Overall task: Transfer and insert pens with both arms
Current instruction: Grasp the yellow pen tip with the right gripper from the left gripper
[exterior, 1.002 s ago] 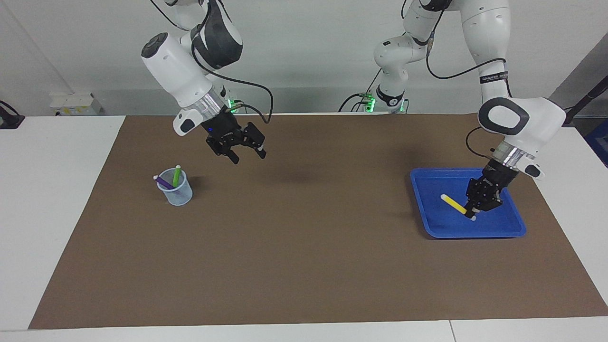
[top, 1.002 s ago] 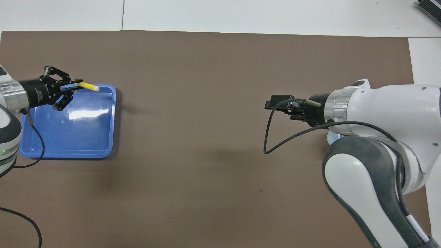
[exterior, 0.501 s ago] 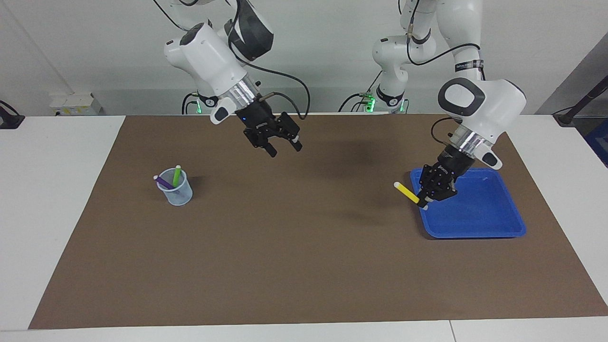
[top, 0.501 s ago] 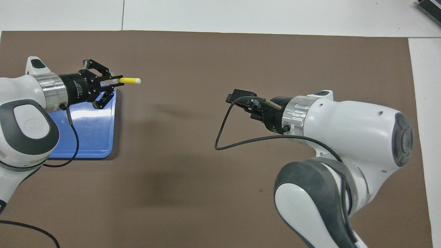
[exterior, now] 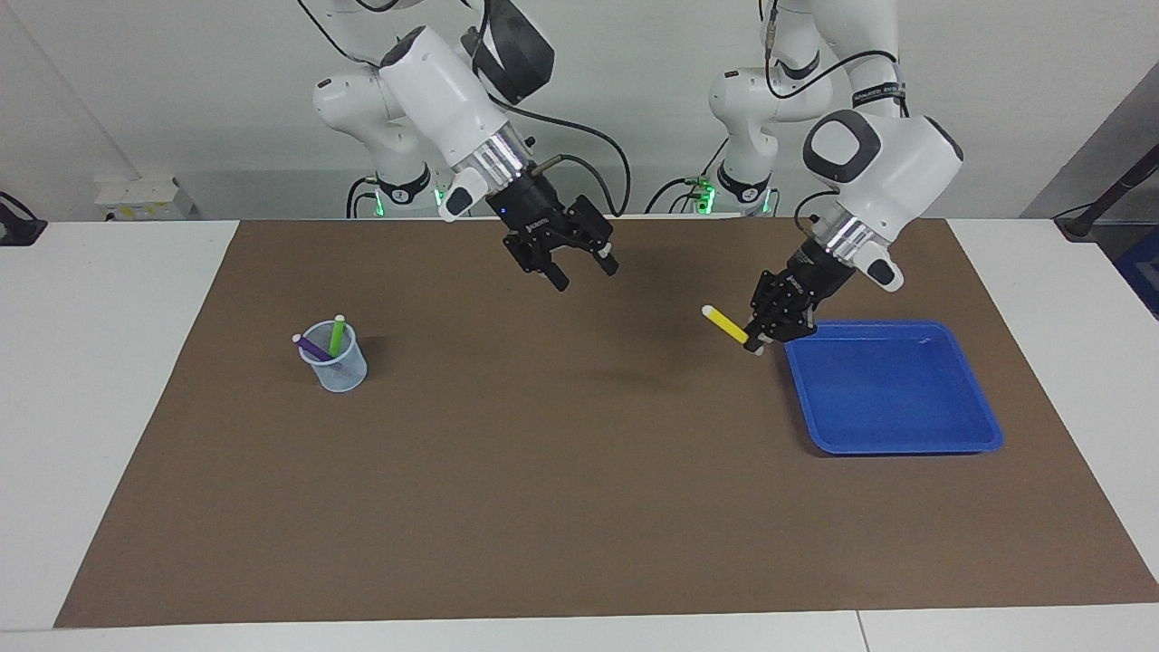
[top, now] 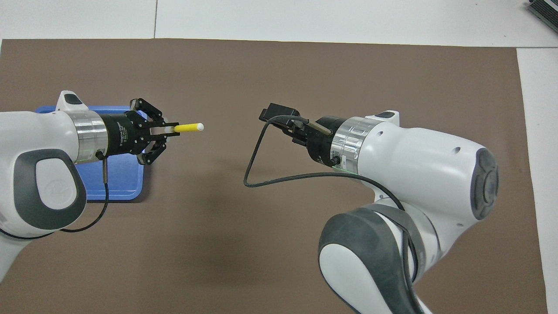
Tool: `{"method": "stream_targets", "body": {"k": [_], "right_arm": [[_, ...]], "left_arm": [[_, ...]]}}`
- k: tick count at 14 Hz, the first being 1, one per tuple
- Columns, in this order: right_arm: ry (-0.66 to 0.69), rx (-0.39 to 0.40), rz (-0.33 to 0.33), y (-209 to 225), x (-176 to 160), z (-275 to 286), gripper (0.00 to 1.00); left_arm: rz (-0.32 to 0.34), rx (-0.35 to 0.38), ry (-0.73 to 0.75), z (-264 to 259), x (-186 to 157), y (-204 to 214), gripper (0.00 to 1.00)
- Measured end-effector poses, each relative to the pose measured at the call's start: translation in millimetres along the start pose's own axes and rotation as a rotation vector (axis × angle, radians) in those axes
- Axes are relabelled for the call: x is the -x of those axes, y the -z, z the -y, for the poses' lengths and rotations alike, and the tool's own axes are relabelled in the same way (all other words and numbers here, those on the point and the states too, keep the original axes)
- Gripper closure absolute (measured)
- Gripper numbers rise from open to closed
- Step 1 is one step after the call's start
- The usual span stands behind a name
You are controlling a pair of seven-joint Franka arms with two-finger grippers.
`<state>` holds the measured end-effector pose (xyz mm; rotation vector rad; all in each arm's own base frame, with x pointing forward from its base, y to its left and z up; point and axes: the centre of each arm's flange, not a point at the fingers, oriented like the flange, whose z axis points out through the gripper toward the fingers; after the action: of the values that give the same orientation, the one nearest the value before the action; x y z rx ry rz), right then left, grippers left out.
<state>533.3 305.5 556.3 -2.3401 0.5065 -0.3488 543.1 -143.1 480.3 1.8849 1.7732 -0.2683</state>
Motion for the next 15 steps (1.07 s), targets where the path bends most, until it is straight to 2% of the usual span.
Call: {"method": "stream_targets", "body": {"k": [1,3,4,5,6,8,12,14,15], "right_arm": [[0.034,-0.004,-0.007,-3,1,0,0.00],[0.036,0.000,-0.006,-6,0,-2,0.19],[0.014,0.000,-0.004,-7,1,-1,0.19],[-0.020,-0.002,-0.001,-9,4,1,0.27],[-0.048,-0.011,-0.002,-14,12,5,0.30],[-0.074,-0.036,-0.004,-25,32,18,0.29],[-0.057,-0.049,0.032,-36,67,35,0.28],[-0.052,-0.049,0.038,-37,72,37,0.30],[-0.054,-0.048,0.037,-38,71,36,0.39]], "left_arm": [[-0.014,-0.016,0.013,5,12,3,0.83],[-0.013,-0.026,0.047,13,35,6,0.83],[-0.011,-0.029,0.064,17,44,5,0.83],[-0.008,-0.034,0.077,20,52,4,0.83],[-0.007,-0.039,0.089,23,58,2,0.83],[-0.004,-0.047,0.107,27,66,-1,0.83],[-0.023,-0.053,0.115,32,78,-3,0.83],[-0.029,-0.056,0.113,34,81,-4,0.83],[-0.030,-0.056,0.114,34,82,-4,0.83]]}}
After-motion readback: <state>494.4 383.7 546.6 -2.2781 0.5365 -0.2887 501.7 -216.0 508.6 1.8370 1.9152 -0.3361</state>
